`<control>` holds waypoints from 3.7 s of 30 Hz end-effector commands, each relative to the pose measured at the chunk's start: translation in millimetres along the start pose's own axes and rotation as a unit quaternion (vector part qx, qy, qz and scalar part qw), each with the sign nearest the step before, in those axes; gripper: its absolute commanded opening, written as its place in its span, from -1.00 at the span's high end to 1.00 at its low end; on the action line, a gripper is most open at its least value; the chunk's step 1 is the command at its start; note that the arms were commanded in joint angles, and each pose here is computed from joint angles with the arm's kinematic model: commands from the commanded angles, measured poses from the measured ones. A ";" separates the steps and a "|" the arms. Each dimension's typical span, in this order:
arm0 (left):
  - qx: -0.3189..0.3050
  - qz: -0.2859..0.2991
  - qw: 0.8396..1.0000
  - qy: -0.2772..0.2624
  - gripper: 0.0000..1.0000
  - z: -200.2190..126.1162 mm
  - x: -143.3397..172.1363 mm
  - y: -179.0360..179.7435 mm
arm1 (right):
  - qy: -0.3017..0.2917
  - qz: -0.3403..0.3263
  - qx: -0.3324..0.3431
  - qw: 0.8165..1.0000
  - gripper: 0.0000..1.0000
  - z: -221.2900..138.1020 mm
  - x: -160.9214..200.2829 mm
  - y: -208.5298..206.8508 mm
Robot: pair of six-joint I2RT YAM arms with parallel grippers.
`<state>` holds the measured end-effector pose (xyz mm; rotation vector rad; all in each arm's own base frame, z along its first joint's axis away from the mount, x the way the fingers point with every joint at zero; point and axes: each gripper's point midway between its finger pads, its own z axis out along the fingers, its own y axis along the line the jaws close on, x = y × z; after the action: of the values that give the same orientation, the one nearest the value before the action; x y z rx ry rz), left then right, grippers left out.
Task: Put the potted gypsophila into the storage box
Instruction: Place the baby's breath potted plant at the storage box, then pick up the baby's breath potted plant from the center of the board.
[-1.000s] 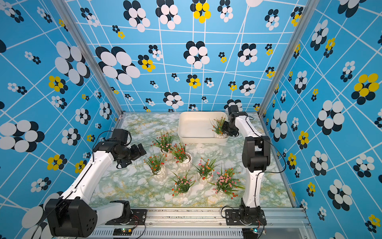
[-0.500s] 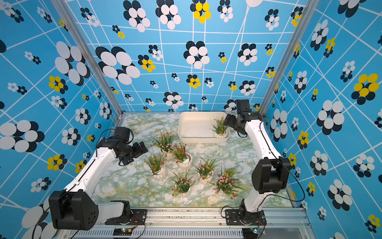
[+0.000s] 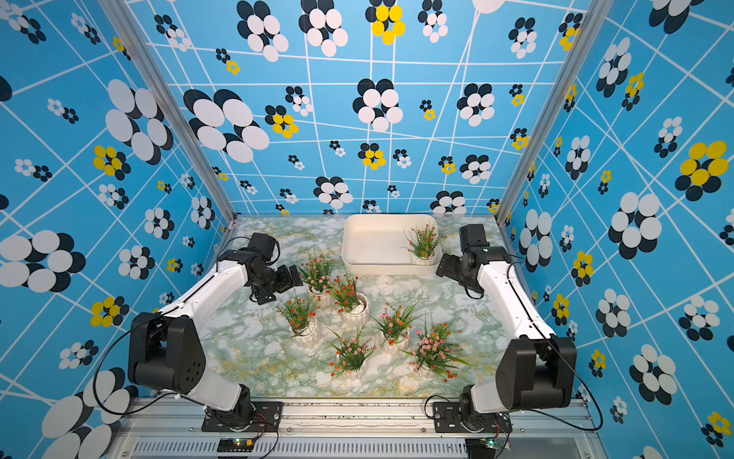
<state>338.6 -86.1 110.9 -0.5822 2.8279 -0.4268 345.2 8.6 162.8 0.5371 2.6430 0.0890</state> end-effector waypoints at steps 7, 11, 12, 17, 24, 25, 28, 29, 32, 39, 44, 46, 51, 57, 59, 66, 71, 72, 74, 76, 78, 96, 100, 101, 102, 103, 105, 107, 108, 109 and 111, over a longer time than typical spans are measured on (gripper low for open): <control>-0.014 0.005 1.000 0.011 -0.95 16.3 -6.7 -9.8 | 0.007 0.001 0.011 1.000 -0.93 1.7 11.0 -12.5; -0.019 0.018 0.999 0.018 -0.87 22.5 -5.5 -18.5 | 0.010 0.006 0.008 1.000 -0.93 4.6 13.2 -13.2; -0.020 0.021 0.999 0.021 -0.84 24.4 -4.5 -19.9 | 0.009 0.007 0.008 1.000 -0.94 4.7 13.6 -13.4; -0.025 0.026 0.999 0.026 -0.62 32.4 -2.2 -25.9 | 0.009 0.008 0.011 1.000 -0.94 6.1 16.0 -17.1; -0.037 0.036 0.998 0.033 -0.53 40.2 5.7 -26.8 | 0.014 0.011 0.014 1.000 -0.94 9.1 21.4 -22.5; -0.039 0.038 0.998 0.034 -0.48 41.2 6.8 -26.6 | 0.014 0.010 0.014 1.000 -0.94 9.2 21.9 -23.2; -0.039 0.039 0.998 0.036 -0.30 43.6 9.2 -26.9 | 0.015 0.013 0.015 1.000 -0.94 10.0 24.0 -25.5; -0.039 0.040 0.998 0.038 -0.28 44.4 10.3 -27.7 | 0.014 0.013 0.014 1.000 -0.94 9.5 24.1 -25.1; -0.041 0.041 0.998 0.039 -0.18 45.2 12.0 -27.7 | 0.015 0.015 0.014 1.000 -0.94 11.3 26.9 -26.1; -0.043 0.047 0.997 0.040 -0.07 45.2 14.7 -27.9 | 0.019 0.017 0.013 1.000 -0.94 14.6 30.3 -27.0; -0.043 0.052 0.997 0.036 0.09 45.0 13.9 -31.5 | 0.018 0.017 0.013 1.000 -0.94 15.2 31.0 -27.3; -0.043 0.053 0.997 0.036 0.11 45.0 13.7 -33.1 | 0.020 0.017 0.012 1.000 -0.94 15.9 32.1 -27.2; -0.045 0.057 0.997 0.035 0.27 44.3 12.8 -36.4 | 0.018 0.018 0.010 1.000 -0.94 15.1 32.2 -27.2; -0.051 0.067 0.996 0.036 0.64 42.9 12.9 -37.0 | 0.019 0.017 0.012 1.000 -0.95 14.0 33.8 -28.6; -0.054 0.067 0.996 0.036 0.71 41.8 12.8 -36.2 | 0.019 0.017 0.012 1.000 -0.95 13.8 34.4 -29.0; -0.054 0.077 0.995 0.034 0.96 34.5 12.3 -37.7 | 0.016 0.019 0.009 1.000 -0.95 11.7 33.6 -28.3; -0.055 0.084 0.995 0.031 1.00 26.3 10.7 -39.4 | 0.014 0.019 0.008 1.000 -0.95 9.8 32.8 -28.1; -0.054 0.085 0.995 0.028 1.00 23.1 9.1 -40.3 | 0.013 0.019 0.008 1.000 -0.95 9.0 32.0 -28.0; -0.051 0.090 0.994 0.022 1.00 16.4 7.2 -42.4 | 0.014 0.019 0.006 1.000 -0.95 9.4 32.1 -27.2; -0.051 0.095 0.994 0.018 1.00 9.0 5.1 -43.5 | 0.014 0.018 0.005 1.000 -0.95 9.7 31.2 -26.1; -0.050 0.099 0.994 0.014 1.00 1.7 2.9 -44.4 | 0.015 0.019 0.003 1.000 -0.95 10.3 30.0 -25.1; -0.013 0.116 0.992 -0.045 1.00 -71.9 -29.3 -68.0 | 0.015 0.018 -0.006 1.000 -0.95 8.4 23.1 -19.0; 0.014 0.128 0.990 -0.059 1.00 -89.3 -43.5 -94.7 | 0.016 0.011 -0.008 1.000 -0.95 6.9 19.6 -17.0; 0.019 0.131 0.989 -0.061 1.00 -92.4 -46.5 -101.3 | 0.019 0.009 -0.008 1.000 -0.96 7.0 18.9 -16.5; 0.026 0.135 0.989 -0.062 1.00 -94.7 -49.4 -110.1 | 0.023 0.004 -0.009 1.000 -0.95 6.5 18.2 -15.1; 0.033 0.140 0.987 -0.064 1.00 -97.3 -51.7 -118.9 | 0.026 0.001 -0.009 1.000 -0.96 6.0 17.2 -15.0; 0.041 0.152 0.985 -0.068 1.00 -99.7 -55.4 -138.2 | 0.031 -0.005 -0.011 0.999 -0.96 5.0 14.7 -14.2; 0.039 0.165 0.983 -0.071 1.00 -95.6 -58.2 -156.1 | 0.035 -0.010 -0.013 0.999 -0.97 3.6 12.6 -14.1; 0.043 0.171 0.982 -0.071 1.00 -93.4 -59.0 -167.0 | 0.039 -0.011 -0.012 0.999 -0.97 3.8 11.8 -15.3; 0.048 0.175 0.981 -0.071 1.00 -90.9 -58.9 -176.9 | 0.040 -0.012 -0.011 0.999 -0.97 3.6 9.8 -16.7; 0.057 0.182 0.979 -0.070 1.00 -82.3 -58.9 -198.1 | 0.042 -0.009 -0.009 0.999 -0.96 3.3 3.9 -20.3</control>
<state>437.4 -191.6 259.8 -0.1079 2.6614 -0.4147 339.0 -4.5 154.0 0.5321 2.6802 0.1280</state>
